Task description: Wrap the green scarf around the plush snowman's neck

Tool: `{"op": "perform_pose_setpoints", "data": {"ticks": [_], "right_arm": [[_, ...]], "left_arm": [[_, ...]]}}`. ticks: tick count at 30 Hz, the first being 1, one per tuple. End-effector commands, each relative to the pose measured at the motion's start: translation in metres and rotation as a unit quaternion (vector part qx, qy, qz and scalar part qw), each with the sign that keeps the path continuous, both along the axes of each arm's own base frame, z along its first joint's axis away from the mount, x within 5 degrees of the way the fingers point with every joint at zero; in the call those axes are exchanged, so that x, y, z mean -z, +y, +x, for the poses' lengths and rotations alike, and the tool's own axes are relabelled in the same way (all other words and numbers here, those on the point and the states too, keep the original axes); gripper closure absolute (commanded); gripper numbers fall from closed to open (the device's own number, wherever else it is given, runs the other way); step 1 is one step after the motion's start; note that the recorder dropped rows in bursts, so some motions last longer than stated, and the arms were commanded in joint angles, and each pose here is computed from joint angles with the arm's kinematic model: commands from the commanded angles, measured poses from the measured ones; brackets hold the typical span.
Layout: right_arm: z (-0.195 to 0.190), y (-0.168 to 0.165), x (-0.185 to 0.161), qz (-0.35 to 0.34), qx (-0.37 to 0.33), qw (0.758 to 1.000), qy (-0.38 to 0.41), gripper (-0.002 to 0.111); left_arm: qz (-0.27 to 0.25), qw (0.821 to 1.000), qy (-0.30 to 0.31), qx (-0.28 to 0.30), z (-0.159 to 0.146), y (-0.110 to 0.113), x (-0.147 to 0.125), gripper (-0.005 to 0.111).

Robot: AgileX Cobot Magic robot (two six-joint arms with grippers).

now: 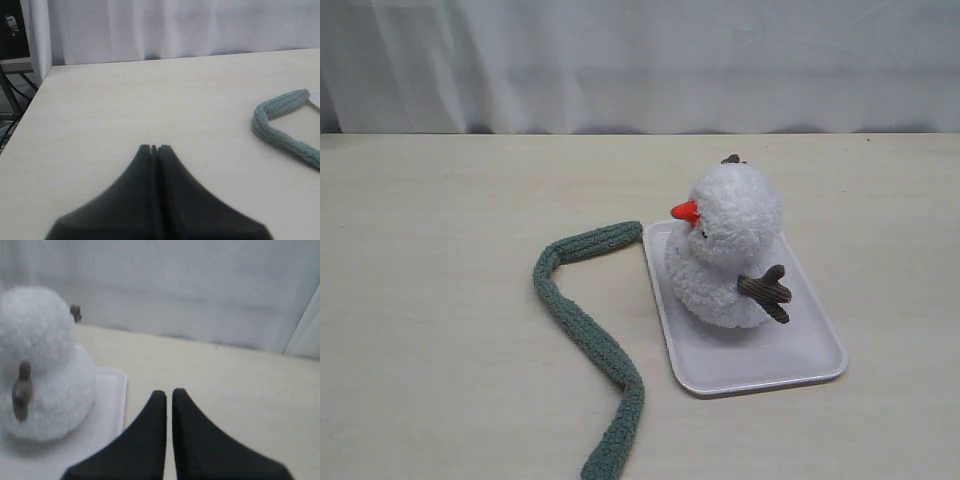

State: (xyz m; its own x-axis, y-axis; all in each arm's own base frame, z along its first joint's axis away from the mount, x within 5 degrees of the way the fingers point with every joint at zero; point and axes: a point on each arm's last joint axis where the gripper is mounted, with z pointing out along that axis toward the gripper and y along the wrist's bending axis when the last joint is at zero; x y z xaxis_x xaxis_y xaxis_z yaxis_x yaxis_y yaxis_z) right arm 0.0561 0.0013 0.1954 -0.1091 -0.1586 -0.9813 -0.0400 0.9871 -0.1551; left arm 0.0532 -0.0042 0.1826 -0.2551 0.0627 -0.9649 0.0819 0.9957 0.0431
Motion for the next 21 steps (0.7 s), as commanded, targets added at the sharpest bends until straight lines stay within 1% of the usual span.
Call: {"op": "perform_pose_setpoints", "data": {"ticks": [1,4,6,7,8,10,12,13,15,18,21], "right_arm": [[0.0,-0.001,-0.022,0.031,0.005,0.992,-0.123,0.104],[-0.004,-0.003,-0.037,0.061,0.012,0.976,-0.207,0.104],[-0.007,-0.006,-0.046,0.107,0.017,0.96,-0.259,0.104],[-0.009,-0.007,-0.049,0.153,0.016,0.949,-0.276,0.104],[-0.009,-0.008,-0.049,0.217,0.008,0.936,-0.275,0.104],[-0.008,-0.007,-0.048,0.305,-0.009,0.915,-0.265,0.104],[-0.009,-0.006,-0.05,0.289,-0.019,0.917,-0.276,0.104],[-0.01,-0.004,-0.051,0.269,-0.028,0.921,-0.279,0.104],[-0.009,-0.001,-0.052,0.266,-0.038,0.929,-0.255,0.104],[-0.013,0.001,-0.072,0.262,-0.037,0.939,-0.219,0.103],[-0.018,0.0,-0.097,0.252,-0.028,0.944,-0.212,0.092]], "left_arm": [[-0.001,1.0,-0.005,0.001,0.0,0.0,0.0,0.107],[-0.001,1.0,-0.005,0.001,0.0,0.0,0.0,0.107],[-0.001,1.0,-0.005,0.001,0.0,0.0,0.0,0.107],[-0.001,1.0,-0.005,0.001,0.0,0.0,0.0,0.107],[-0.001,1.0,-0.005,0.001,0.0,0.0,0.0,0.107],[-0.001,1.0,-0.005,0.001,0.0,0.0,0.0,0.107],[-0.001,1.0,-0.005,0.001,0.0,0.0,0.0,0.107],[-0.001,1.0,-0.005,0.001,0.0,0.0,0.0,0.107],[-0.001,1.0,-0.005,0.001,0.0,0.0,0.0,0.107],[-0.001,1.0,-0.006,0.001,0.0,0.0,0.0,0.107],[-0.001,1.0,-0.005,0.001,0.0,0.0,0.0,0.107]]}}
